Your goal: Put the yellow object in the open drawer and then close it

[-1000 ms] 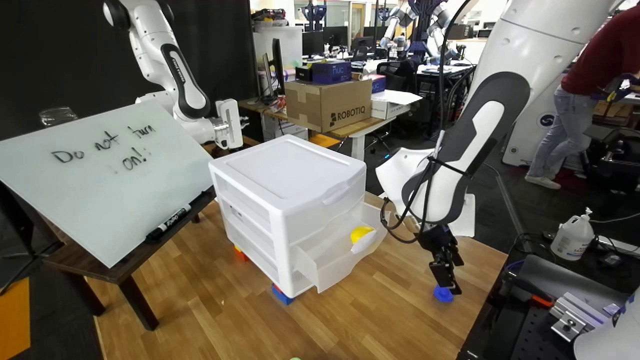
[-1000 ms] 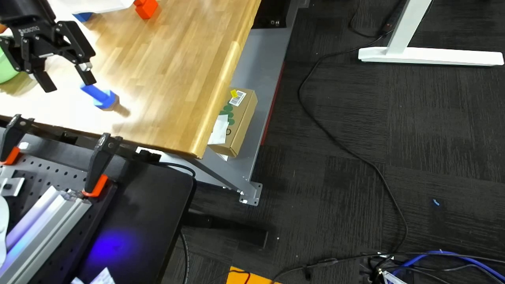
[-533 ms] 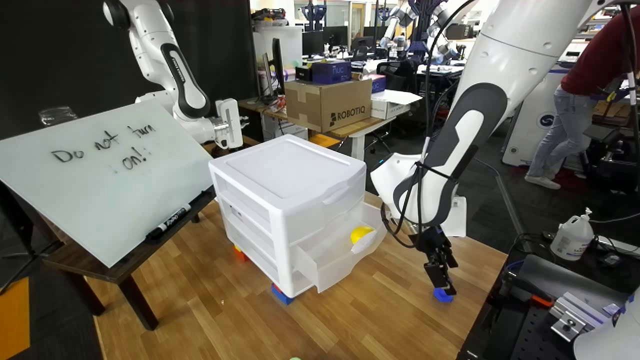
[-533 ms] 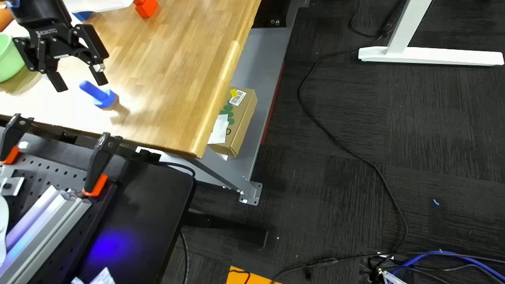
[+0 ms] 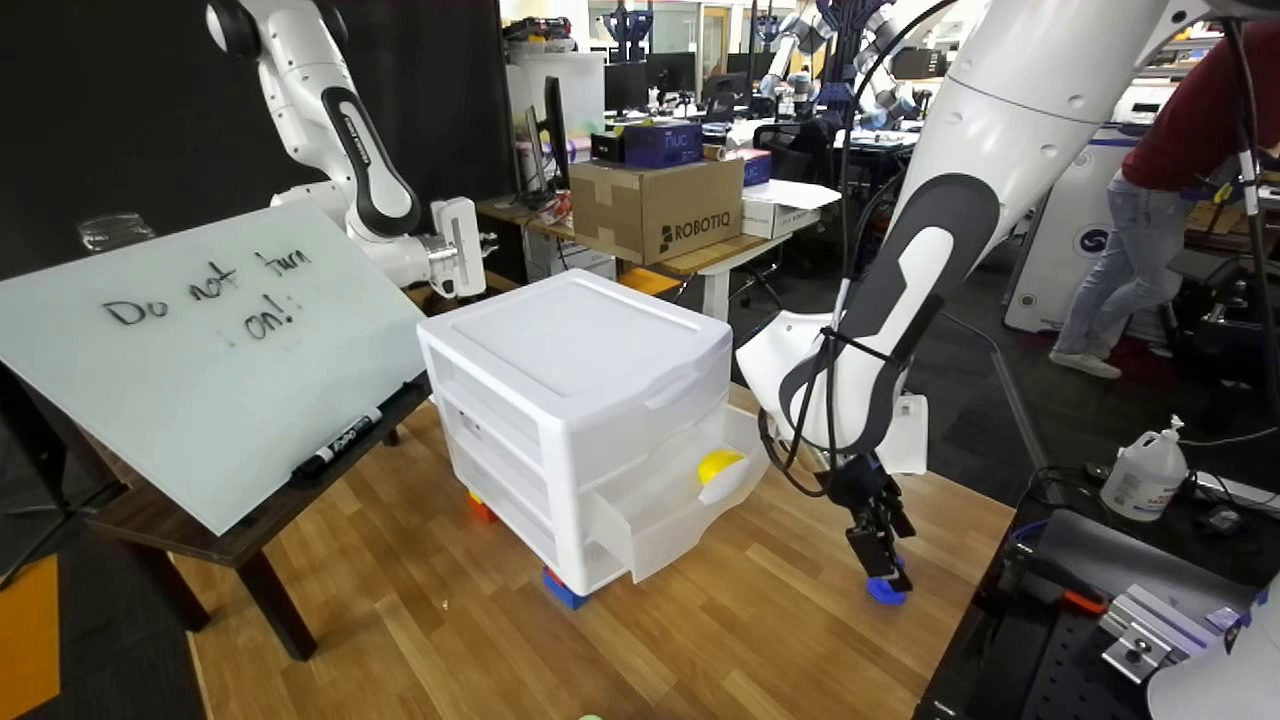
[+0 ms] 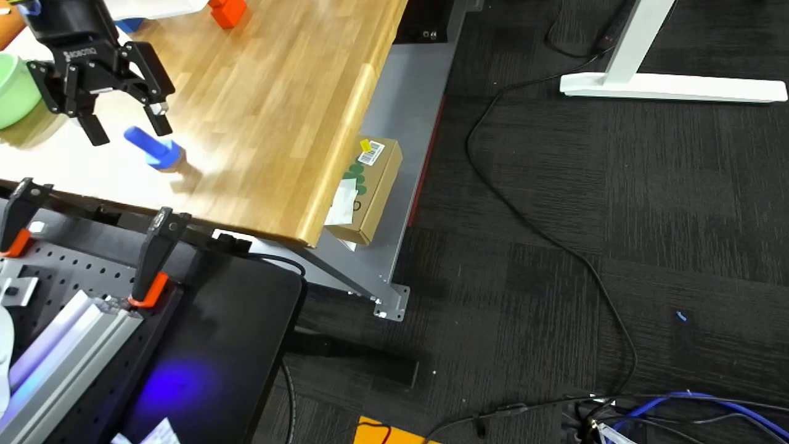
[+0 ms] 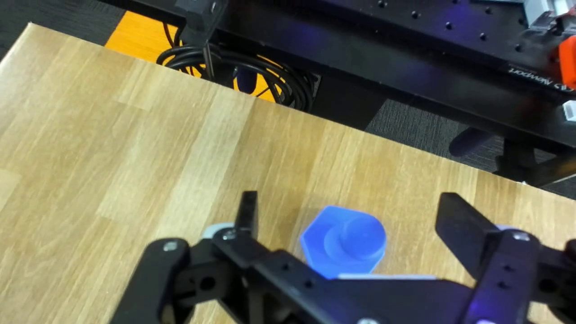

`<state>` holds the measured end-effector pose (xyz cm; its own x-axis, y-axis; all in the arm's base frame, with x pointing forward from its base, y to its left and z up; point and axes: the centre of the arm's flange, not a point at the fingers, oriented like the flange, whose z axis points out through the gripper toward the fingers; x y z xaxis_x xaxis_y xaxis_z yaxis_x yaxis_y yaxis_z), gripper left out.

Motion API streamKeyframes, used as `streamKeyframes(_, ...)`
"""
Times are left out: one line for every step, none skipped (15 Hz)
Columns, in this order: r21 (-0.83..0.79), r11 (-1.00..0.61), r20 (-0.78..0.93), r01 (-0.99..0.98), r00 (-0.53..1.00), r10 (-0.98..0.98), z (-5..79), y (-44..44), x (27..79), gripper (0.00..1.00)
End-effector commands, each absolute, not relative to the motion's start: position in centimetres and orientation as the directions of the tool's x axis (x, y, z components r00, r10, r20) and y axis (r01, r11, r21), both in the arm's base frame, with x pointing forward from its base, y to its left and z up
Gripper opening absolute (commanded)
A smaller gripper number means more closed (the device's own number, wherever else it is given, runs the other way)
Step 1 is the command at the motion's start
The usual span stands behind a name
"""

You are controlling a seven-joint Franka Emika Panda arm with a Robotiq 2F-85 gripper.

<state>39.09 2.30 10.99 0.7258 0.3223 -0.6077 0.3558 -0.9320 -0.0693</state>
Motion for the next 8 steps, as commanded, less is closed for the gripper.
streamKeyframes(-0.095, -0.926, -0.631, 0.365, 0.698, 0.339, 10.68, 2.22, 39.6, 0.88)
streamKeyframes(-0.099, -0.925, -0.633, 0.368, 0.694, 0.344, 10.63, 2.23, 39.63, 0.74)
streamKeyframes(-0.106, -0.922, -0.635, 0.372, 0.688, 0.35, 10.58, 2.24, 39.68, 0.68)
streamKeyframes(-0.109, -0.921, -0.637, 0.375, 0.684, 0.355, 10.54, 2.26, 39.74, 0.6)
streamKeyframes(-0.115, -0.918, -0.64, 0.379, 0.679, 0.36, 10.51, 2.28, 39.83, 0.54)
streamKeyframes(-0.119, -0.917, -0.641, 0.381, 0.676, 0.364, 10.49, 2.28, 39.9, 0.46)
streamKeyframes(-0.124, -0.915, -0.643, 0.383, 0.672, 0.368, 10.48, 2.25, 39.98, 0.4)
streamKeyframes(-0.128, -0.914, -0.645, 0.384, 0.668, 0.371, 10.5, 2.23, 40.03, 0.32)
